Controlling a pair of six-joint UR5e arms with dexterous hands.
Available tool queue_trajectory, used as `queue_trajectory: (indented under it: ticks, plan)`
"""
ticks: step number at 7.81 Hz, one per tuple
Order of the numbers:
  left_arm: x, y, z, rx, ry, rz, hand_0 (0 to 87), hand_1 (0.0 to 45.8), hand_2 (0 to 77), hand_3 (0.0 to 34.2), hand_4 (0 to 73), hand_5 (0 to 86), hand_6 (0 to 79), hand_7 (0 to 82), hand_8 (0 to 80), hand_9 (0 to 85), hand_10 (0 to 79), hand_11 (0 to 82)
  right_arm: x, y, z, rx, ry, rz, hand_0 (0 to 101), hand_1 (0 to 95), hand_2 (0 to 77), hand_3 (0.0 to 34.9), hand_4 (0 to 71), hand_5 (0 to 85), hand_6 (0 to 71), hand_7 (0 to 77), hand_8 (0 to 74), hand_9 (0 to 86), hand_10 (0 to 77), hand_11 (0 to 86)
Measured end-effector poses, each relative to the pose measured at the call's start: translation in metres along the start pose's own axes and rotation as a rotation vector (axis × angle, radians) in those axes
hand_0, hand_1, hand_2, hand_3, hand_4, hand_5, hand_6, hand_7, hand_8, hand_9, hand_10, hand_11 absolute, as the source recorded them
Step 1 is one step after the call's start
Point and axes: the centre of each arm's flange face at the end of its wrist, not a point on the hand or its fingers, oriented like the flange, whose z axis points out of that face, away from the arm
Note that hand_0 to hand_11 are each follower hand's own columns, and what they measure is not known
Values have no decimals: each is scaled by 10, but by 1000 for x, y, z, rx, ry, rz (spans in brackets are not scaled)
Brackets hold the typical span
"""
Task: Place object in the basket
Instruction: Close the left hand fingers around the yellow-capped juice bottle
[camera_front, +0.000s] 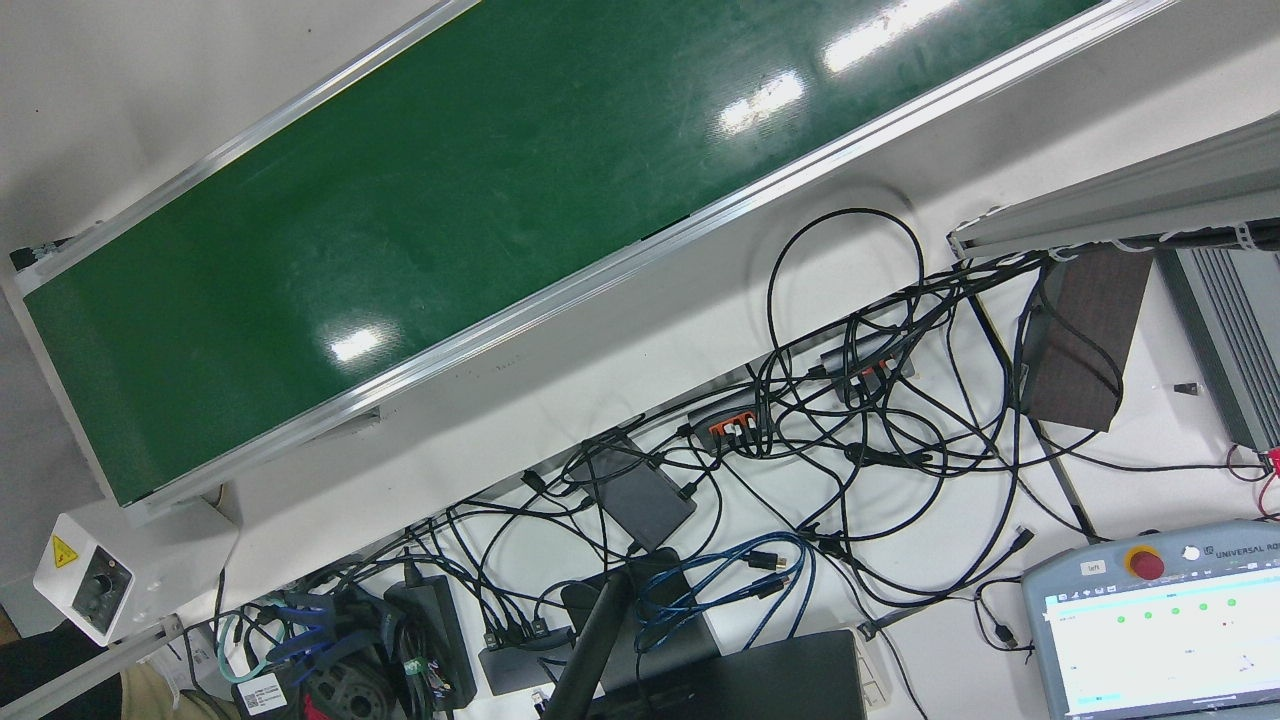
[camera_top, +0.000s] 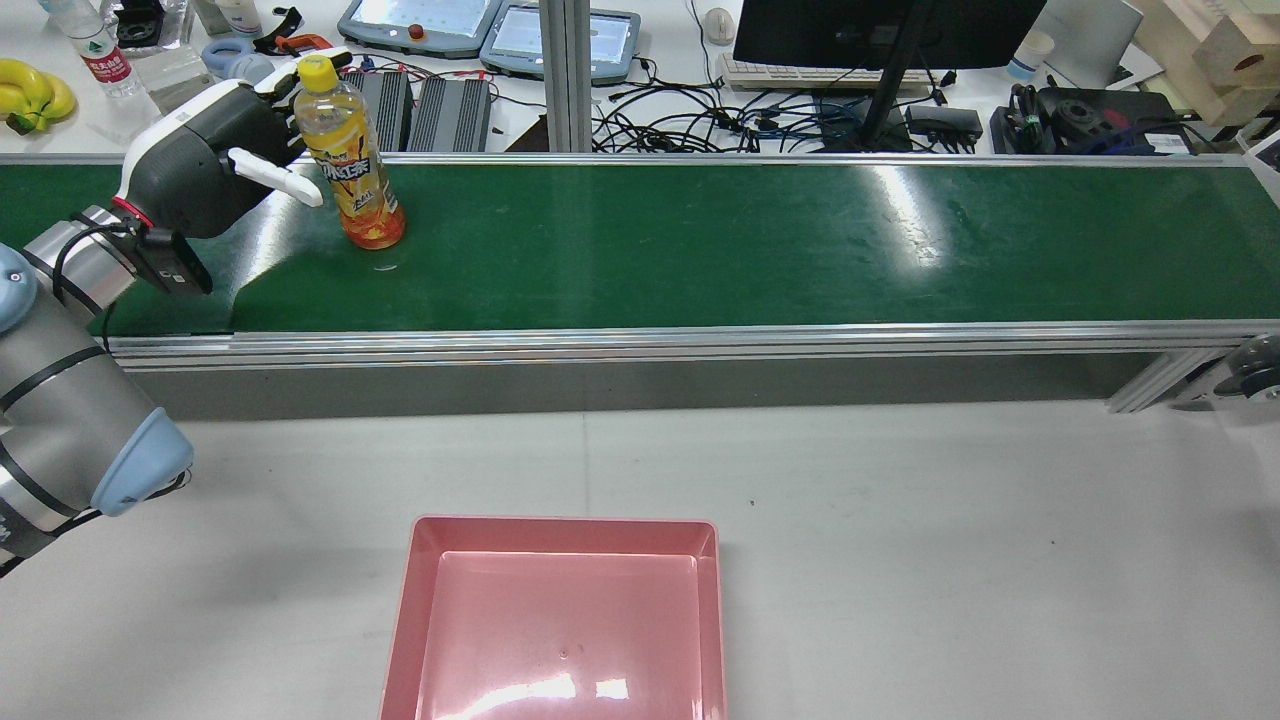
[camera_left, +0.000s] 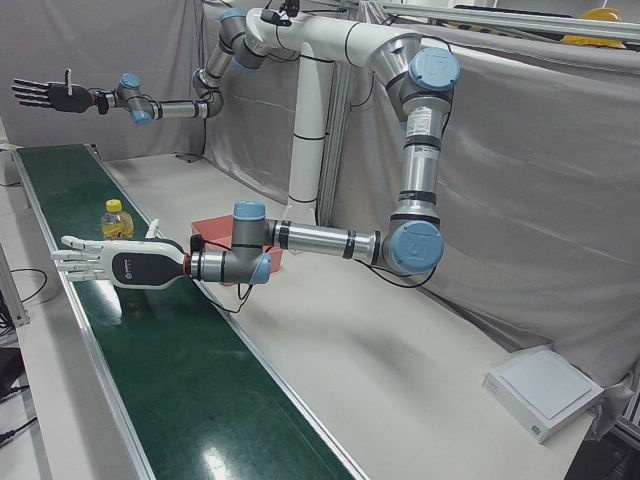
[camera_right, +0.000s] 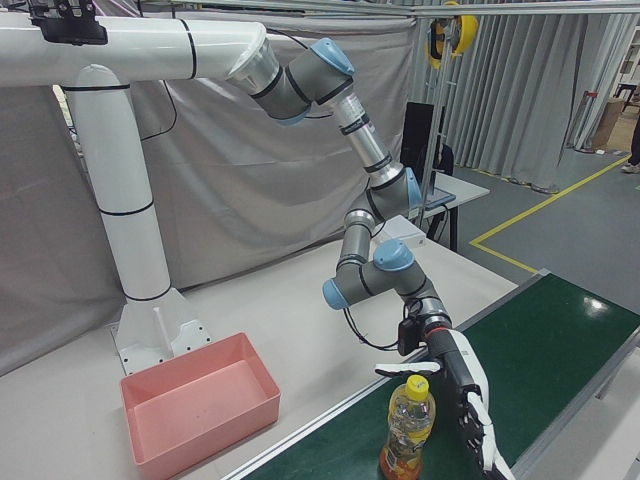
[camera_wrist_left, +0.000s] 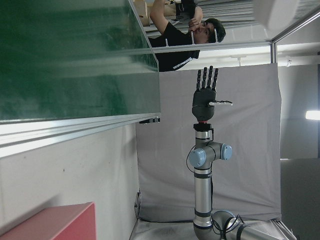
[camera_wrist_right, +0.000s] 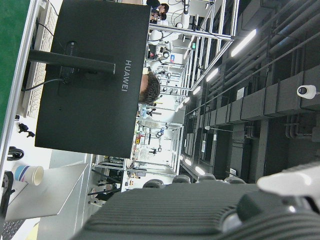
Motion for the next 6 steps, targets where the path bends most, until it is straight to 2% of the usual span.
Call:
queue_trajectory:
  ticks: [3, 5, 6]
  plan:
    - [-16, 5, 3, -3, -20, -11, 662, 120, 5, 0, 5, 191, 5, 5, 5, 5, 5, 22, 0, 0, 0, 0, 0, 0, 1, 0, 5, 0, 0, 0, 0, 5, 0, 0, 0, 0]
    - [-13, 7, 4, -6, 1, -22, 662, 120, 5, 0, 5, 207, 5, 5, 5, 5, 5, 22, 0, 0, 0, 0, 0, 0, 3, 0, 5, 0, 0, 0, 0, 5, 0, 0, 0, 0]
    - [-10, 7, 4, -1, 29, -43, 780, 169, 5, 0, 131, 338, 5, 5, 49, 5, 191, 256, 0, 0, 0, 0, 0, 0, 3, 0, 5, 0, 0, 0, 0, 5, 0, 0, 0, 0]
